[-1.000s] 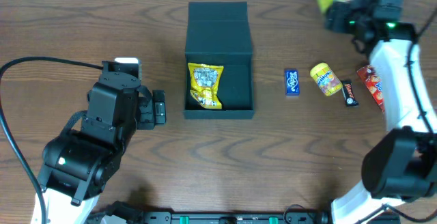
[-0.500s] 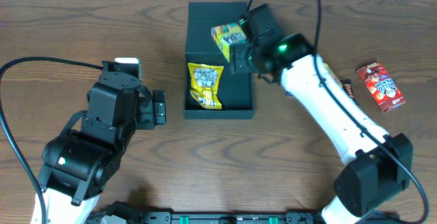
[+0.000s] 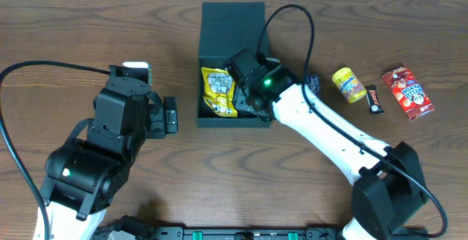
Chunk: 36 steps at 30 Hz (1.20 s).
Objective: Pack container
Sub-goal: 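Carry the Pretz box left and place it beside the candy bag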
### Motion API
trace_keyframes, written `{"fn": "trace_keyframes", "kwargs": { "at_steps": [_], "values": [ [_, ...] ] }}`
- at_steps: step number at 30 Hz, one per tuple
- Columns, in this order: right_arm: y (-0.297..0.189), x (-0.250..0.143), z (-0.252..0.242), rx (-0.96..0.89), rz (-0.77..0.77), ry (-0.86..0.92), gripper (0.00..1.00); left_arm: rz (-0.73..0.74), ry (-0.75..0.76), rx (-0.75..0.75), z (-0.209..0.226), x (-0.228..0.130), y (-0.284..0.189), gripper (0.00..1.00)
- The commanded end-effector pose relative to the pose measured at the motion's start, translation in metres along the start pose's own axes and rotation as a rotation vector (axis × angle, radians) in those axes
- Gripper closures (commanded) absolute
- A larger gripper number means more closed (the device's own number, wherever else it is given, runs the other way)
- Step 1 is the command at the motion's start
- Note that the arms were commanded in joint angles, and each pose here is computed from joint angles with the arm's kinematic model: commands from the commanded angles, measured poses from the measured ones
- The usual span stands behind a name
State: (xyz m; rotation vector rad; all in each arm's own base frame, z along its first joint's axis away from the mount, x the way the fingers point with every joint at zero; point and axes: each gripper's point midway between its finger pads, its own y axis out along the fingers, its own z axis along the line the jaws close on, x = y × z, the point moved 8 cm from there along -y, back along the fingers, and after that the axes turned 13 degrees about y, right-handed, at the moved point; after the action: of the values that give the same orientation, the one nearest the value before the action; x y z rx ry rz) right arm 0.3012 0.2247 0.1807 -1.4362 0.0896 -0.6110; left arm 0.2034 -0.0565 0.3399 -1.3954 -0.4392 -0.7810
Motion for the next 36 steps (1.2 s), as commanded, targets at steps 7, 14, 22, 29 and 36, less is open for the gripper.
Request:
{"fn": "trace_keyframes", "kwargs": {
  "at_steps": [7,14,22,29,36],
  "values": [
    [-0.001,0.000,-0.004,-0.028,-0.103,0.042,0.29,-0.016,0.005,0.015,0.003,0.004,-0.005,0.05],
    [-0.002,0.003,0.001,0.004,-0.119,0.044,0.01,-0.016,0.005,0.015,0.003,0.004,-0.005,0.05],
    [-0.014,0.013,0.011,0.048,-0.149,-0.013,0.03,-0.016,0.005,0.015,0.003,0.004,-0.005,0.05],
    [-0.033,0.048,0.017,0.080,-0.236,-0.126,0.01,-0.016,0.005,0.015,0.003,0.004,-0.005,0.05],
    [-0.027,0.098,-0.009,0.066,-0.256,-0.182,0.01,-0.016,0.005,0.015,0.003,0.004,-0.005,0.05]
  ]
}}
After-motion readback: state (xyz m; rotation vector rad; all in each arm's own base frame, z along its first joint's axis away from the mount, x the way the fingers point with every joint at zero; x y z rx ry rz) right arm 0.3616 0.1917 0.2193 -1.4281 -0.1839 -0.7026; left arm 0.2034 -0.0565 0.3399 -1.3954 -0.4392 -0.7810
